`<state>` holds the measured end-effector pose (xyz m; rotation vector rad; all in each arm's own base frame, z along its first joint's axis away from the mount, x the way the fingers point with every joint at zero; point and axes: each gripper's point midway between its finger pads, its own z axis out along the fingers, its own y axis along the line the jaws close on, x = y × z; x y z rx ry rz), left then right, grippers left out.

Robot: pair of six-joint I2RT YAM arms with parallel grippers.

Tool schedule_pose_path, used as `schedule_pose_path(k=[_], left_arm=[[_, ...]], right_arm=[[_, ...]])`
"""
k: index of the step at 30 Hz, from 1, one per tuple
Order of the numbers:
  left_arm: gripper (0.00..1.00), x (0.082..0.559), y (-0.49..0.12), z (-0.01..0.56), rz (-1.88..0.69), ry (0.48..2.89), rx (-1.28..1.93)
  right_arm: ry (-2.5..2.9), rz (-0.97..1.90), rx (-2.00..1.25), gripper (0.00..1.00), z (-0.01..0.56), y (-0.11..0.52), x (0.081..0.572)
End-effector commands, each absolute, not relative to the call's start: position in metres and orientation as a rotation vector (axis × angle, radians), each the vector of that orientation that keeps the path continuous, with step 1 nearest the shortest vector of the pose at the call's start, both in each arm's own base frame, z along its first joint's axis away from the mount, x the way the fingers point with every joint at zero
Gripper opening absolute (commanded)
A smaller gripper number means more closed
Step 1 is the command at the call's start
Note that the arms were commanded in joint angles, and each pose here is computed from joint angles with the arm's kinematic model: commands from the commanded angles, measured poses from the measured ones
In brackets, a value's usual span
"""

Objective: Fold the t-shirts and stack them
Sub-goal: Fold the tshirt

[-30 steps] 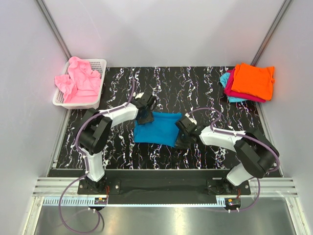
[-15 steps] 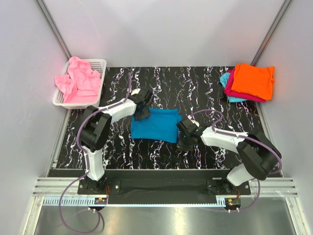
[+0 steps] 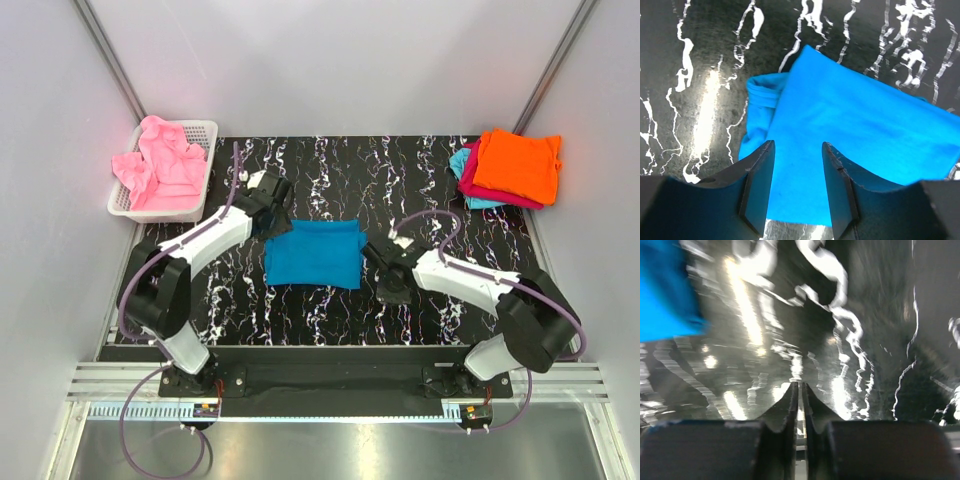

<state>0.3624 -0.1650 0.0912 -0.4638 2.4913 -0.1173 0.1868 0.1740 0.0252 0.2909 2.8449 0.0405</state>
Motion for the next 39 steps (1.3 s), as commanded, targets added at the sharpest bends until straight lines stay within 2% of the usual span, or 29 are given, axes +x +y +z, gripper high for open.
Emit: schedule_pose_path(k=[1, 3, 8, 9, 14, 17, 28, 39], left_arm=[[0.48, 0.36, -0.176, 0.111, -0.227, 2.478, -0.398], [0.48, 0.351, -0.177, 0.111, -0.261, 2.488, -0.408], [0.49, 0.334, -0.185, 0.114, -0.389, 2.48, -0.429], [0.49, 0.328, -0.184, 0.106, -0.394, 2.497, -0.434], [0.5, 0.325, -0.19, 0.09, -0.43, 2.526, -0.44], [0.5, 0.33, -0.194, 0.081, -0.436, 2.543, -0.438], [0.5, 0.365, -0.199, 0.074, -0.423, 2.537, -0.454], [0.5, 0.38, -0.186, 0.07, -0.328, 2.535, -0.461]], right_arm=[[2.668, 0.074, 0.184, 0.14, 0.076, 0.188, 0.234], [2.617, 0.096, 0.096, 0.19, 0.092, 0.196, 0.248], [2.438, 0.393, -0.088, 0.29, 0.142, 0.247, 0.292], [2.462, 0.448, -0.103, 0.29, 0.136, 0.252, 0.298], [2.444, 0.652, -0.223, 0.47, 0.129, 0.282, 0.332], [2.456, 0.689, -0.273, 0.5, 0.116, 0.294, 0.352], [2.438, 0.639, -0.29, 0.4, 0.096, 0.304, 0.408], [2.512, 0.603, -0.215, 0.36, 0.053, 0.28, 0.434]])
